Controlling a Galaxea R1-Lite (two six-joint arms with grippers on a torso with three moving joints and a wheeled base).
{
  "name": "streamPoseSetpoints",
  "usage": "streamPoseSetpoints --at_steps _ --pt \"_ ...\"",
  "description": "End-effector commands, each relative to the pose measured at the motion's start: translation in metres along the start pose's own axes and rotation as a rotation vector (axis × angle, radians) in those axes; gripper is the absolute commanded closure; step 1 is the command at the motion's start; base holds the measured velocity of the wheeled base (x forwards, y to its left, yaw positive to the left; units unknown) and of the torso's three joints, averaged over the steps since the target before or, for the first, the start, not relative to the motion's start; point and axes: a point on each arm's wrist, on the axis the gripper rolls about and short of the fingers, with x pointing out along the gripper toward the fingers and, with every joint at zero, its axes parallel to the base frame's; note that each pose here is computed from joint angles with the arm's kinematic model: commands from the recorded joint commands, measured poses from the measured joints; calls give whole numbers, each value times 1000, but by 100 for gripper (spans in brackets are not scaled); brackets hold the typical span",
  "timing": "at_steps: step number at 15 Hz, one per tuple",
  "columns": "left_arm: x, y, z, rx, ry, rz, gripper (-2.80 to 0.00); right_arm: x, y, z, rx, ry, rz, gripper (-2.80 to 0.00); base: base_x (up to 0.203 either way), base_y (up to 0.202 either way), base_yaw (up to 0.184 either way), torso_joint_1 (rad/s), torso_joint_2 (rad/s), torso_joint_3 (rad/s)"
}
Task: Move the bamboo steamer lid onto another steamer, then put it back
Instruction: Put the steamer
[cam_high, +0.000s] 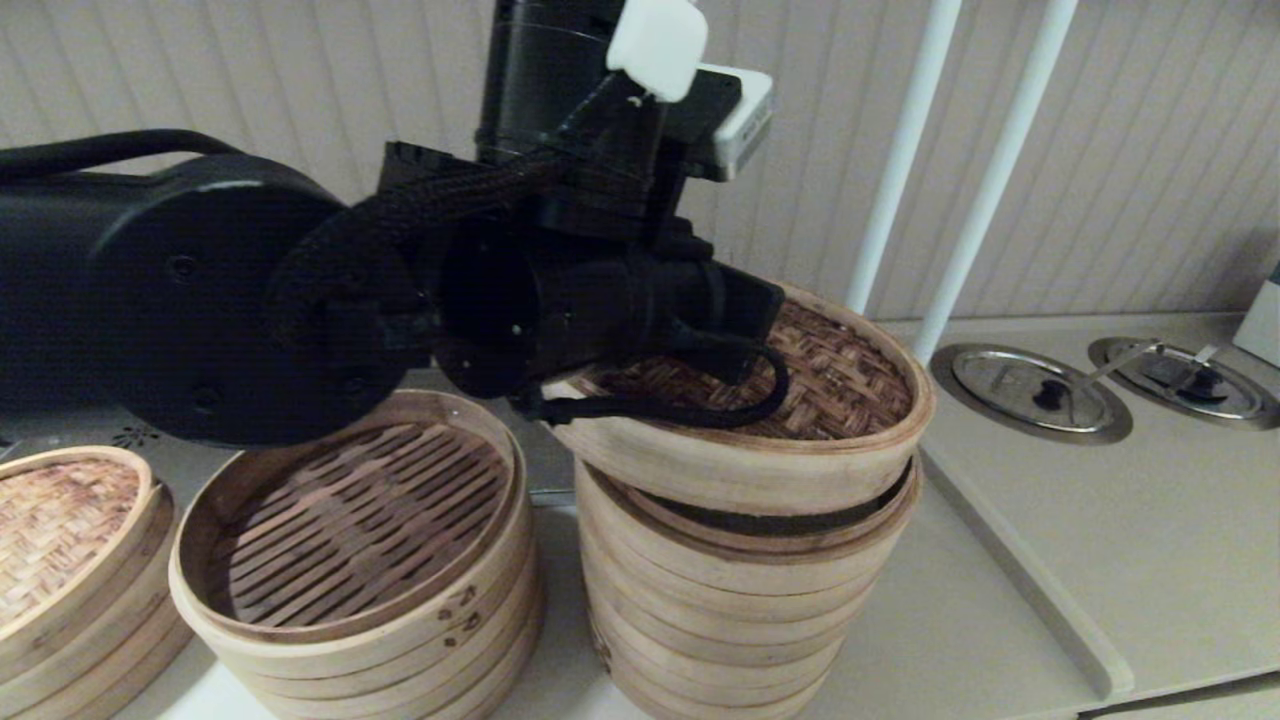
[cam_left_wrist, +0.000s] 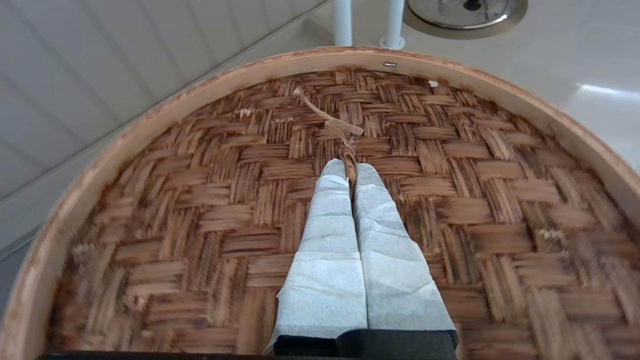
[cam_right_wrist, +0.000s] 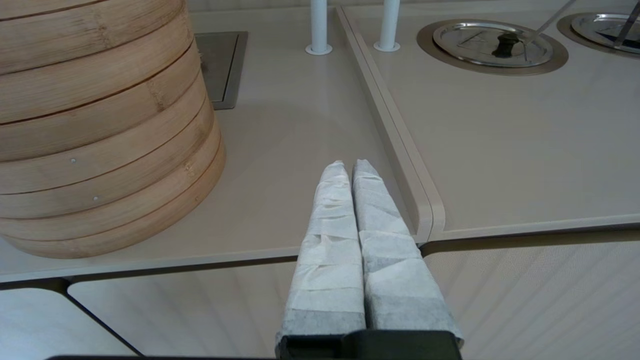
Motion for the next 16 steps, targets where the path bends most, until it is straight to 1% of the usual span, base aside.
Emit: streamPoseSetpoints --at_steps 1,3,5,8,9,11,14,16 --pt "25 -15 -9 14 24 12 0 0 0 -1 0 5 -1 0 0 0 0 0 0 0" --pt "36 -22 -14 23 38 19 0 0 0 -1 0 4 0 0 0 0 0 0 0 0" --pt "43 -24 -21 21 47 32 0 0 0 -1 0 5 1 0 0 0 0 0 0 0" --pt "43 -25 -25 21 41 32 0 0 0 -1 0 5 1 0 0 0 0 0 0 0" --pt "43 -27 -28 25 49 32 0 0 0 -1 0 5 -1 0 0 0 0 0 0 0" --pt "42 -30 -35 31 66 66 0 0 0 -1 0 5 -1 0 0 0 0 0 0 0" --pt "41 -31 -37 33 35 82 0 0 0 -1 0 5 -1 0 0 0 0 0 0 0" --pt "39 -31 -37 32 32 82 0 0 0 -1 0 5 -1 0 0 0 0 0 0 0"
